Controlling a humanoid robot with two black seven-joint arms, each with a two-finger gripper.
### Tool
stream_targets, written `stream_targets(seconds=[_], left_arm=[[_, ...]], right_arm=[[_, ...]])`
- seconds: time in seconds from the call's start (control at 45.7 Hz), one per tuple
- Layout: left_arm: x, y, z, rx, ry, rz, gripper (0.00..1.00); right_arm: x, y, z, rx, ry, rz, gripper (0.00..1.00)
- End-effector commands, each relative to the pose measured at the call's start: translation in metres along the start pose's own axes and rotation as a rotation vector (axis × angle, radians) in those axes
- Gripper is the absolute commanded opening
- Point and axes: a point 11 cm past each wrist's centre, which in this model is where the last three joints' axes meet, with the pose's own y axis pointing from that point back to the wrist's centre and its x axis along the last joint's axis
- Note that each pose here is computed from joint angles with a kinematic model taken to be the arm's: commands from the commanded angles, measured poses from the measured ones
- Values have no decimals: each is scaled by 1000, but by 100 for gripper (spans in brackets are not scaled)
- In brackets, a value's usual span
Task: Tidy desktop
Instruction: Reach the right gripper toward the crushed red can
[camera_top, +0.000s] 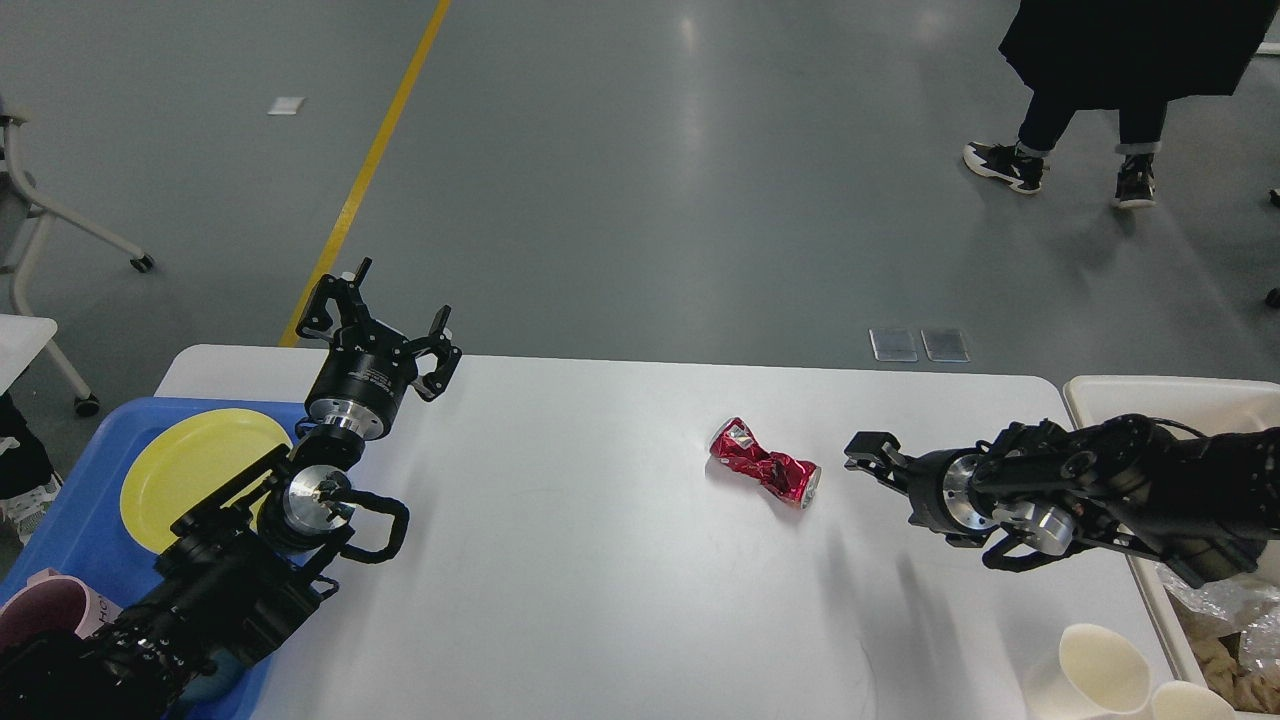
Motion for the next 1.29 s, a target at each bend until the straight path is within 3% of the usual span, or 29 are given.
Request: stream_targets(seconds=[0.0,0.197,0.963,1.028,1.269], left_arm=[[0,0,0,0,-1,0,96],[-1,0,0,-1,0,-1,96],[0,0,-1,1,1,0,96],[0,0,0,0,-1,0,96],[0,0,-1,1,1,0,96]], right_arm=[[-5,-8,-8,18,-12,37,100],[-21,-22,-31,74,23,76,100],[-40,-42,-27,85,-51,119,99],[-42,-44,-28,91,-60,130,96],[-53,-48,-32,109,-75,141,68]])
